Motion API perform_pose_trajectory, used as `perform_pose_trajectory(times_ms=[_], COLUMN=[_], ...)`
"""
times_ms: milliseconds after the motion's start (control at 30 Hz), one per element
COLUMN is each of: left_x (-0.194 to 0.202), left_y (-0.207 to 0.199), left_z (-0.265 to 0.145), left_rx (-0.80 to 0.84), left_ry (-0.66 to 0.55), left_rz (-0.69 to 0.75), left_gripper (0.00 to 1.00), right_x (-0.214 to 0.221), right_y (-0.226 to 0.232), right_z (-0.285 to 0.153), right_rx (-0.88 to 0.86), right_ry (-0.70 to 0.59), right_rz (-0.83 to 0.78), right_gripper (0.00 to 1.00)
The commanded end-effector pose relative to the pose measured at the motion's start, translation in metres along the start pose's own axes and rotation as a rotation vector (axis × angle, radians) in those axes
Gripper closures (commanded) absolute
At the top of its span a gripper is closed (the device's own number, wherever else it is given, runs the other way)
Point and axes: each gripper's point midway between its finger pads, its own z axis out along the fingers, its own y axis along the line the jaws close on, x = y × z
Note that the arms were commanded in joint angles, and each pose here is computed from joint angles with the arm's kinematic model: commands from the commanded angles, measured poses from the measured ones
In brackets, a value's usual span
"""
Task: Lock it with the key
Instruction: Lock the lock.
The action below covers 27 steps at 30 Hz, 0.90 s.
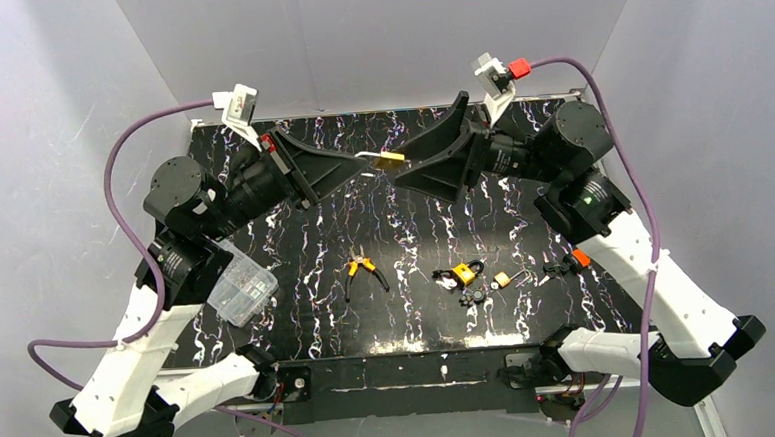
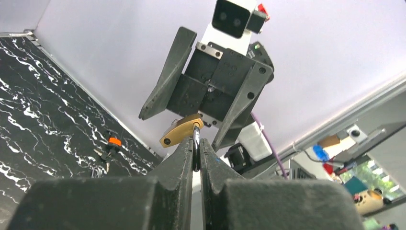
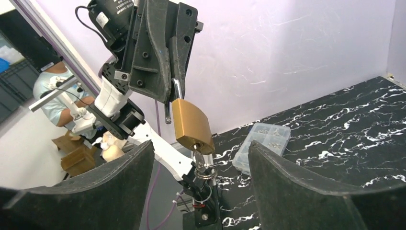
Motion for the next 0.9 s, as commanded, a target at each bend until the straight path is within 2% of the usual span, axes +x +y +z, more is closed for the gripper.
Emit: perform_pose_trajectory(times_ms=[0, 233, 400, 700, 867], left_x=[-0.035, -0.033, -0.037, -0.031, -0.029], left_y=[-0.018, -0.014, -0.017, -0.015, -0.015], left_z=[0.005, 0.009, 0.007, 0.015, 0.016], left_rx=[0.029, 0.023, 0.033, 0.044, 0.046], left_ry=[-0.146, -0.147, -0.177, -0.150, -0.143], left_rz=[-0.046, -0.070, -0.062, -0.067, -0.065], left_gripper=[1.00, 1.00, 1.00, 1.00, 1.00], right_x=[-0.041, -0.046, -0.042, -0.041, -0.042], right_y=[0.035, 0.037, 0.035, 0.031, 0.028], right_z=[-0.001, 0.004, 0.005, 0.007, 0.009], right_rx=[-0.112, -0.131, -0.128, -0.108, -0.095], right_ry=[-0.114, -0.110, -0.097, -0.092, -0.093], right_rz=[-0.073, -0.056, -0.035, -0.011, 0.001], right_gripper=[0.25, 0.39, 0.53, 0.54, 0.59])
